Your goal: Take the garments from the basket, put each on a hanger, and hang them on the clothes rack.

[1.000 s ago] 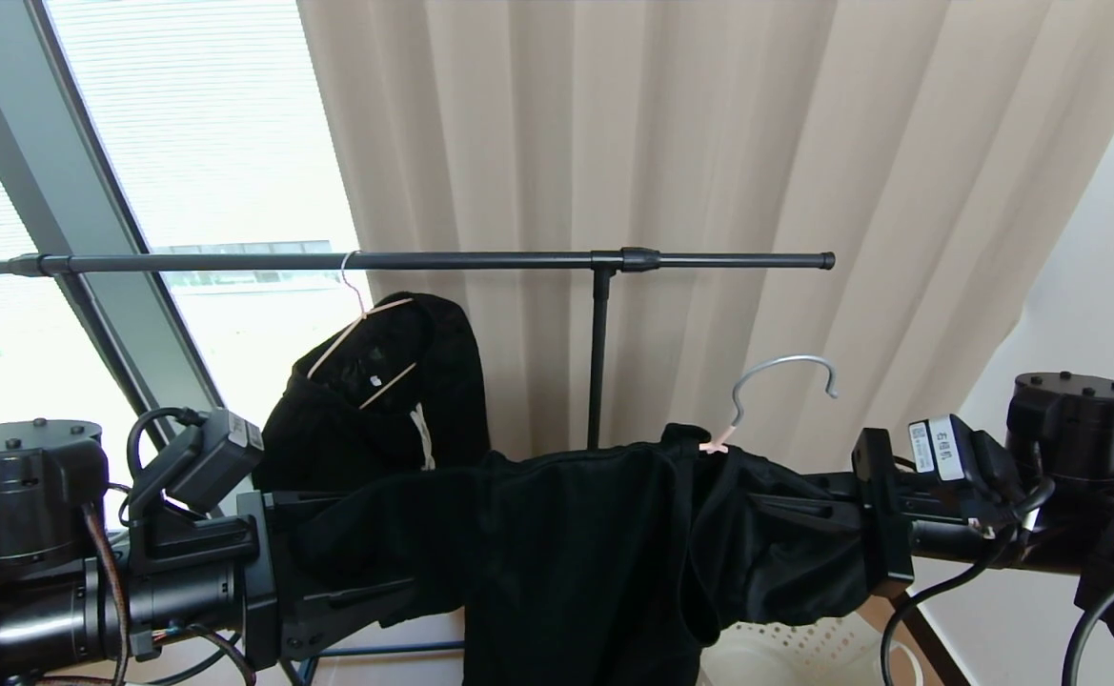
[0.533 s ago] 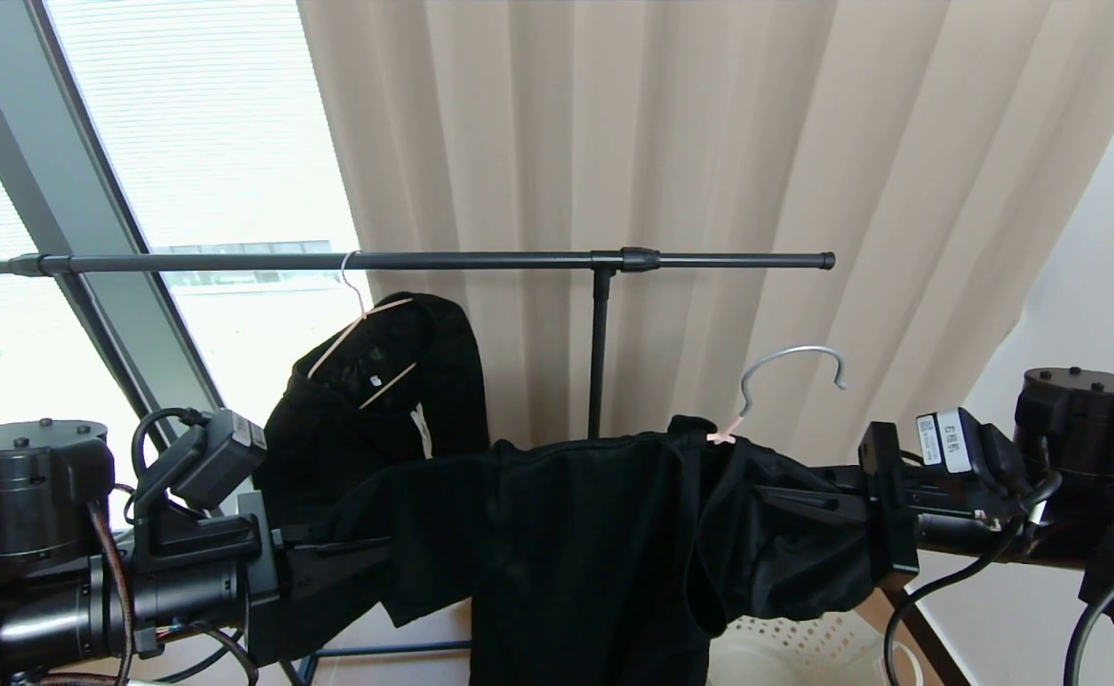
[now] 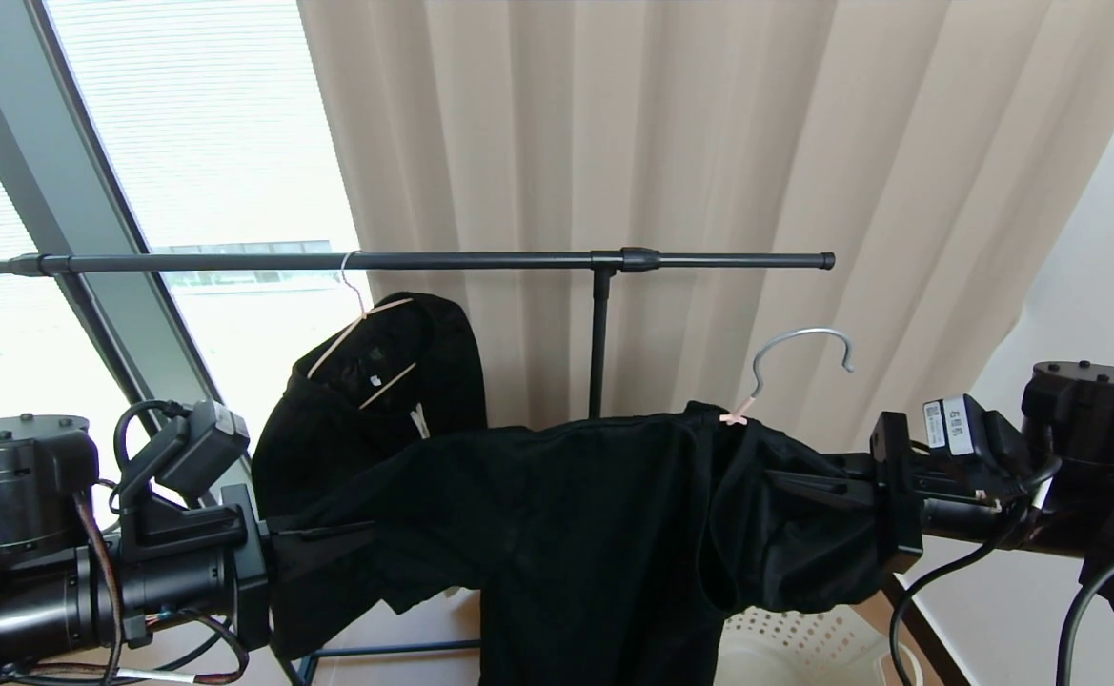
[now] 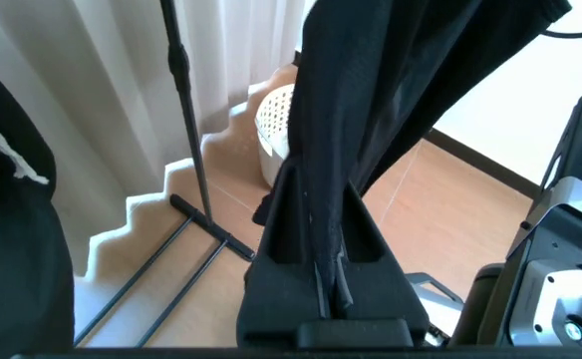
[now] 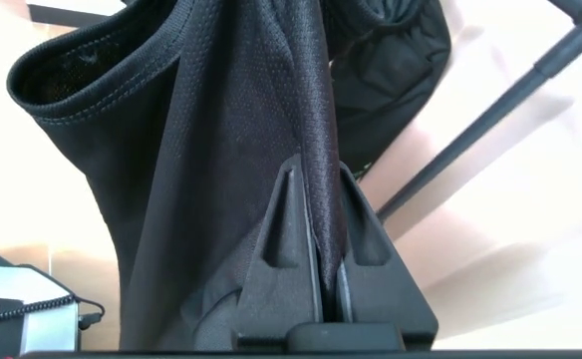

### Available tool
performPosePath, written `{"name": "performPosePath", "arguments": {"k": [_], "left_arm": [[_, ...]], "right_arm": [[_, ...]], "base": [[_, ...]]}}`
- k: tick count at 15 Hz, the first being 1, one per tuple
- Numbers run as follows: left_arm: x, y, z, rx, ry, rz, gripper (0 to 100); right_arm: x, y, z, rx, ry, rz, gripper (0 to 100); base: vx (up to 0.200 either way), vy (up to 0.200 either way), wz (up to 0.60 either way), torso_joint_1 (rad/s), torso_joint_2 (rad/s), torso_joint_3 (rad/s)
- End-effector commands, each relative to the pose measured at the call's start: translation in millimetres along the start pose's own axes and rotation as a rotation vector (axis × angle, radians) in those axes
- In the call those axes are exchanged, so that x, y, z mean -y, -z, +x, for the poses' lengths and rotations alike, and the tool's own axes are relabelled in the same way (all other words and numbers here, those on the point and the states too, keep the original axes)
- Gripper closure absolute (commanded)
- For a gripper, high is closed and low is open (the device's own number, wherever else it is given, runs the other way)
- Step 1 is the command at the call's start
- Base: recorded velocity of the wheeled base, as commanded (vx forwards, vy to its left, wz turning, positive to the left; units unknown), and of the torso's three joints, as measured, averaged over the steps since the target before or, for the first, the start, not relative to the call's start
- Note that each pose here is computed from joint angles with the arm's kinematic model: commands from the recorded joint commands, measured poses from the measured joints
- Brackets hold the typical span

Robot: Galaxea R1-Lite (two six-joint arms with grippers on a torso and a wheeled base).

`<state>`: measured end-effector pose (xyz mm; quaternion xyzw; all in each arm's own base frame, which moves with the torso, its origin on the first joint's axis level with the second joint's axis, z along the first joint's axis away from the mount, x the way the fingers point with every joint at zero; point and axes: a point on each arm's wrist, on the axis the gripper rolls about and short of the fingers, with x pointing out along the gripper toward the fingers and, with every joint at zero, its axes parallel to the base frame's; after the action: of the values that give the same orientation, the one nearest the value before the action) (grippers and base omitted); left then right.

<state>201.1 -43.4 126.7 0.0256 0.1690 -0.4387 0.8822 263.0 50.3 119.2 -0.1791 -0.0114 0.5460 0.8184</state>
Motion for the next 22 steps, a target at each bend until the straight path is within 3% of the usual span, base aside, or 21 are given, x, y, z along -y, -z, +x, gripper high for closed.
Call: {"name": "performPosePath", "arguments": {"k": [1, 3, 10, 22], "left_arm": [[-5.1, -0.6, -4.0, 0.013, -0.03, 0.003, 100], [-10.4, -0.9, -7.8, 0.039, -0.062, 0.03, 100], [-24.1, 0.2, -22.3, 0.073, -0.068, 0.039, 100], [-31.3, 5.1, -24.3, 0.061, -0.094, 0.043, 100]], "right_arm": [[4.0, 2.5, -2.7, -0.002, 0.01, 0.004, 100], [7.4, 3.3, -5.0, -0.002, 0.02, 0.004, 100], [16.9, 8.0, -13.9, -0.009, 0.053, 0.012, 100], [28.5, 10.4, -27.7, -0.003, 0.091, 0.006, 100]], "base": [[0.0, 0.0, 0.0, 0.0, 0.0, 0.0], [0.0, 0.0, 0.0, 0.0, 0.0, 0.0], [0.0, 0.0, 0.0, 0.0, 0.0, 0.0], [0.0, 0.0, 0.0, 0.0, 0.0, 0.0]]}}
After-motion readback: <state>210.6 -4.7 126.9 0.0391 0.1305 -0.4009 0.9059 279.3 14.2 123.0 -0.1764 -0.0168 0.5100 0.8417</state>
